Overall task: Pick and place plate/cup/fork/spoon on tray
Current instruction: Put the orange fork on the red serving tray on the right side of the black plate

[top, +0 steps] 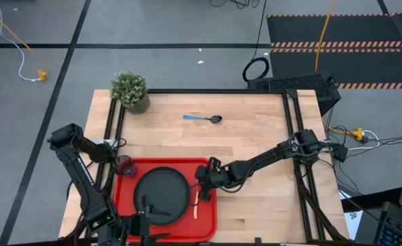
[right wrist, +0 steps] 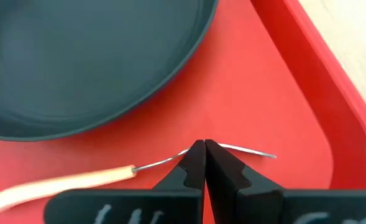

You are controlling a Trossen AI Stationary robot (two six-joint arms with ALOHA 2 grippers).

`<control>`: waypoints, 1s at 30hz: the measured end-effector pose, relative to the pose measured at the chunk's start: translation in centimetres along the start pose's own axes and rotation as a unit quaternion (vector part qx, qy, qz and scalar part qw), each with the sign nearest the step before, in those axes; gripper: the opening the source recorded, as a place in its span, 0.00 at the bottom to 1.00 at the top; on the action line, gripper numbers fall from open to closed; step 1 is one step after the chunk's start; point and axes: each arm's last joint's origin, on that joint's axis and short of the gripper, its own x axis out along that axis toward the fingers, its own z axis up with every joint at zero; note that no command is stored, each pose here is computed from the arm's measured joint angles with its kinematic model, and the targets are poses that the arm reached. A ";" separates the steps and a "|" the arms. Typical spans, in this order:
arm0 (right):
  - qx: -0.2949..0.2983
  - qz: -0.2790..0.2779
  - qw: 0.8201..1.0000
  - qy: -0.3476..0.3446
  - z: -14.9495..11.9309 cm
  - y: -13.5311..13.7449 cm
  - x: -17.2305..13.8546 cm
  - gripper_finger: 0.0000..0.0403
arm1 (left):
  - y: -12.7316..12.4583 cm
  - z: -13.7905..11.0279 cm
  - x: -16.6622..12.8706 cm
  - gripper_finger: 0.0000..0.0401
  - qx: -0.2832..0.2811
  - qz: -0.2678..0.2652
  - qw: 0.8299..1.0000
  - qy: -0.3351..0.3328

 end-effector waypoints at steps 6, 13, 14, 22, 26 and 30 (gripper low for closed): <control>-0.002 -0.001 1.000 0.000 0.0 -0.1 0.0 0.00 | 0.0 0.0 0.0 0.69 0.000 0.000 1.000 0.000; 0.006 0.012 1.000 -0.020 -0.9 -0.4 0.7 0.00 | 0.0 -0.1 0.0 0.69 0.006 0.001 1.000 0.002; 0.006 0.010 1.000 -0.019 -1.0 -0.5 0.8 0.00 | 0.0 -0.1 0.0 0.69 0.006 0.002 1.000 0.002; 0.007 0.007 1.000 -0.018 -1.1 -0.8 0.9 0.00 | 0.0 -0.1 0.0 0.69 0.009 0.002 1.000 0.003; 0.003 0.013 1.000 -0.029 -0.8 -0.8 0.9 0.00 | 0.0 -0.1 0.0 0.69 0.010 0.002 1.000 0.003; 0.001 0.013 1.000 -0.029 -0.9 -0.9 1.3 0.00 | 0.1 -0.1 0.0 0.69 0.012 0.002 1.000 0.004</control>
